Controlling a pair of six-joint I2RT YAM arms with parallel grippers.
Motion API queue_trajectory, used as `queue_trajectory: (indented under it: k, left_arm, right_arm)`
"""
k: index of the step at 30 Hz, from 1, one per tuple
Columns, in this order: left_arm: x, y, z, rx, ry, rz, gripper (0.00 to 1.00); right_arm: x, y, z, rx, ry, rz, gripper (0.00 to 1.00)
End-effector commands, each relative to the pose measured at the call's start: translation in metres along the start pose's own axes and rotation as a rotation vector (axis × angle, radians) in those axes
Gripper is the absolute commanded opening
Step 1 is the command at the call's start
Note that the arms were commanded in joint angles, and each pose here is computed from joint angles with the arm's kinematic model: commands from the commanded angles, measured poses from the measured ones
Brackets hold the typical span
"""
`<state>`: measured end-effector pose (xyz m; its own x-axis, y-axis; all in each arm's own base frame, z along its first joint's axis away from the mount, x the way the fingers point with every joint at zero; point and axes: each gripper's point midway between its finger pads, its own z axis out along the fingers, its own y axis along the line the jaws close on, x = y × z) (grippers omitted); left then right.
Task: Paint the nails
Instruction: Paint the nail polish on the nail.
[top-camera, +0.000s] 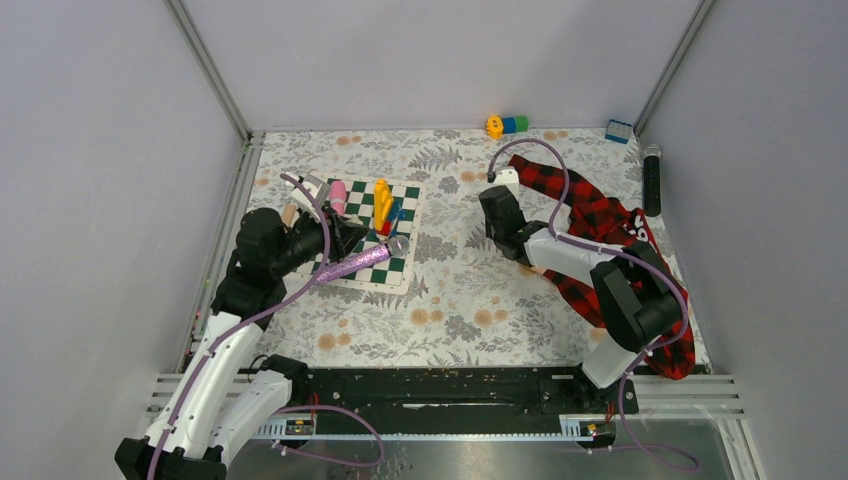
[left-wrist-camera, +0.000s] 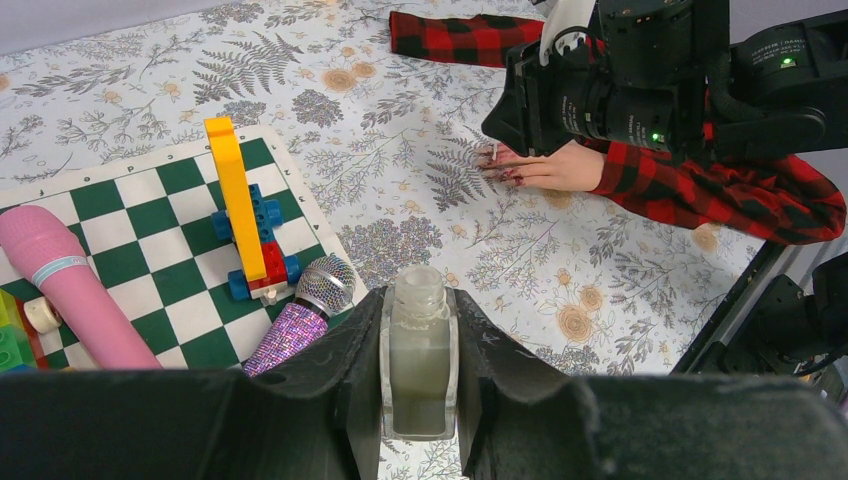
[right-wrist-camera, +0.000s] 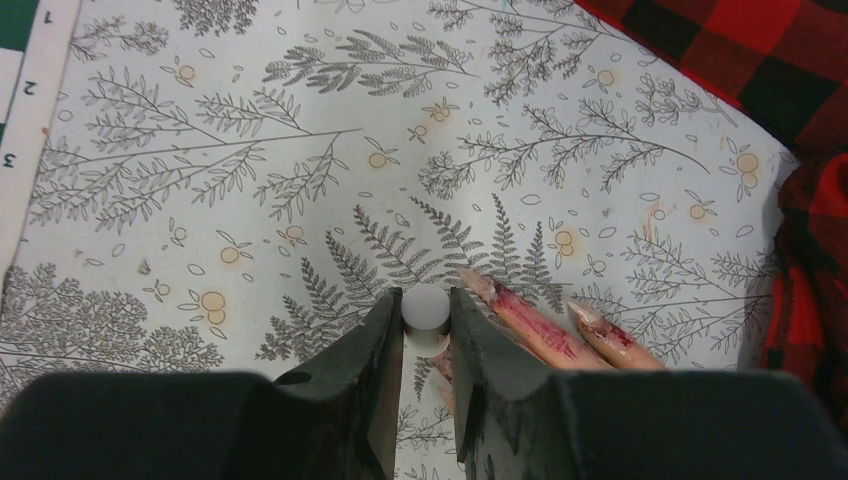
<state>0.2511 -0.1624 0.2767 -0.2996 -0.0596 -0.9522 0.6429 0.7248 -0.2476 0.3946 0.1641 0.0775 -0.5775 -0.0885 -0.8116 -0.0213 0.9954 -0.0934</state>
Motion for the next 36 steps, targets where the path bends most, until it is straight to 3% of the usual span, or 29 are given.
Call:
queue_trajectory:
  k: [1, 36]
  left_arm:
    - [-0.019, 0.0, -0.002, -0.005, -0.071, 0.032, 0.0]
    - [-0.016, 0.002, 0.0, -0.009, -0.062, 0.029, 0.0]
  right_arm:
    - [-0.024, 0.012, 0.0, -0.018, -0.048, 0.008, 0.0]
    - [0.008, 0.015, 0.025, 0.013, 0.027, -0.035, 0.0]
